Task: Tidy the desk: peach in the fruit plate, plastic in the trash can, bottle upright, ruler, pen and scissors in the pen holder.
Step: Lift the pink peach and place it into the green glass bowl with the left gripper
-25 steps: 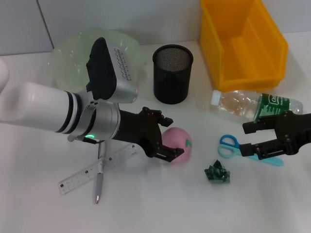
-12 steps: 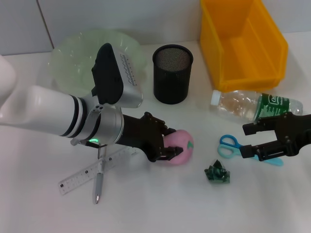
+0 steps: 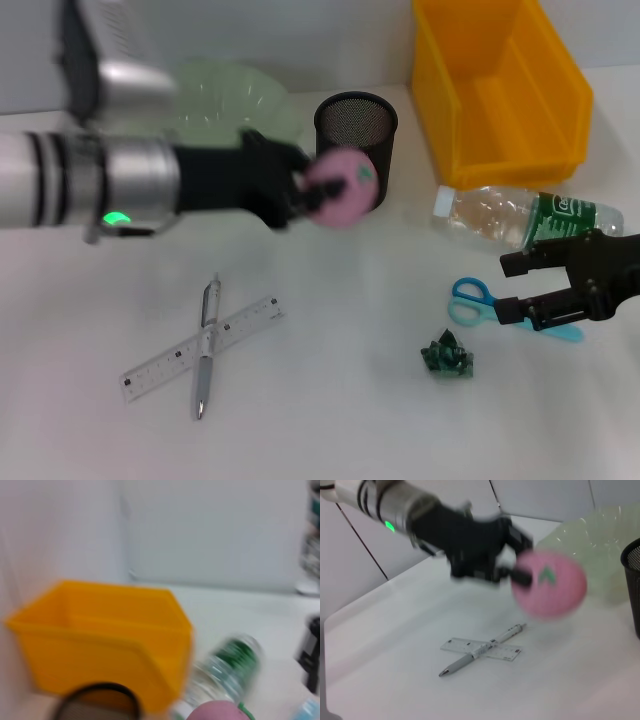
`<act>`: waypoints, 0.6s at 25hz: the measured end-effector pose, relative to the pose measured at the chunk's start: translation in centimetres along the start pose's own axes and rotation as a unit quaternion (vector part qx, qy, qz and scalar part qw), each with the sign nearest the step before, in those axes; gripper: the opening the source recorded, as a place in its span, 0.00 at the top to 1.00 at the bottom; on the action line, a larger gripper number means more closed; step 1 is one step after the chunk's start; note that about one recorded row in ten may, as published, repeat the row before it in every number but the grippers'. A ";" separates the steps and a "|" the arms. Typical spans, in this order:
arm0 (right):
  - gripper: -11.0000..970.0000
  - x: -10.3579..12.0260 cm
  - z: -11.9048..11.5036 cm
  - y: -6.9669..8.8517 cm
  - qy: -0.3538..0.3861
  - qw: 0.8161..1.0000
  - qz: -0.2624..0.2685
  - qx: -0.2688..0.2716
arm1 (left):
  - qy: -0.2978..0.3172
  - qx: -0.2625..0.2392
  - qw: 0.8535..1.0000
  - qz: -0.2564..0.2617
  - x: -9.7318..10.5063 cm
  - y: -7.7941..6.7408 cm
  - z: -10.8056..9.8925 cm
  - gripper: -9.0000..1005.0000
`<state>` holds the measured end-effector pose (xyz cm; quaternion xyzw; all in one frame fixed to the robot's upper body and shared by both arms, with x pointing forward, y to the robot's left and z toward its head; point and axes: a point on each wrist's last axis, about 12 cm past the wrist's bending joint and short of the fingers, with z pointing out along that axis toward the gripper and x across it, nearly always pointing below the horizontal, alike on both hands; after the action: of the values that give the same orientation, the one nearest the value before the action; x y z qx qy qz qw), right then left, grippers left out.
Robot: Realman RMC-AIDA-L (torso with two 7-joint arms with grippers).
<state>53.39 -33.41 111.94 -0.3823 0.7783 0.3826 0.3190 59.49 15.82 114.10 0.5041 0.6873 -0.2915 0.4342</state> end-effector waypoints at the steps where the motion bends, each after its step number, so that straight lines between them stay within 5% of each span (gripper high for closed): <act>1: 0.16 0.0 0.0 0.0 0.000 1.000 -0.001 0.001 | 0.000 0.000 1.000 0.000 0.0 0.0 0.0 0.68; 5: 0.16 -0.1 0.0 -0.1 0.000 1.000 -0.002 0.001 | -0.072 -0.088 0.993 -0.036 0.1 2.4 -3.4 0.72; 7: 0.16 -0.2 0.1 -0.1 0.000 1.000 -0.003 0.001 | -0.082 -0.106 0.990 -0.045 0.4 2.9 -3.8 0.74; 9: 0.16 -0.2 0.2 -0.1 -0.001 1.000 -0.003 0.000 | -0.113 -0.188 0.971 -0.093 1.8 4.8 -4.6 0.77; 15: 0.16 -0.2 0.3 0.0 -0.003 1.000 -0.003 0.000 | -0.110 -0.271 0.947 -0.129 4.4 6.3 -4.3 0.80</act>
<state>53.57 -33.10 111.95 -0.3835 0.7763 0.3831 0.3218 63.67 23.42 112.37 0.2389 0.7473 -0.2016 0.5864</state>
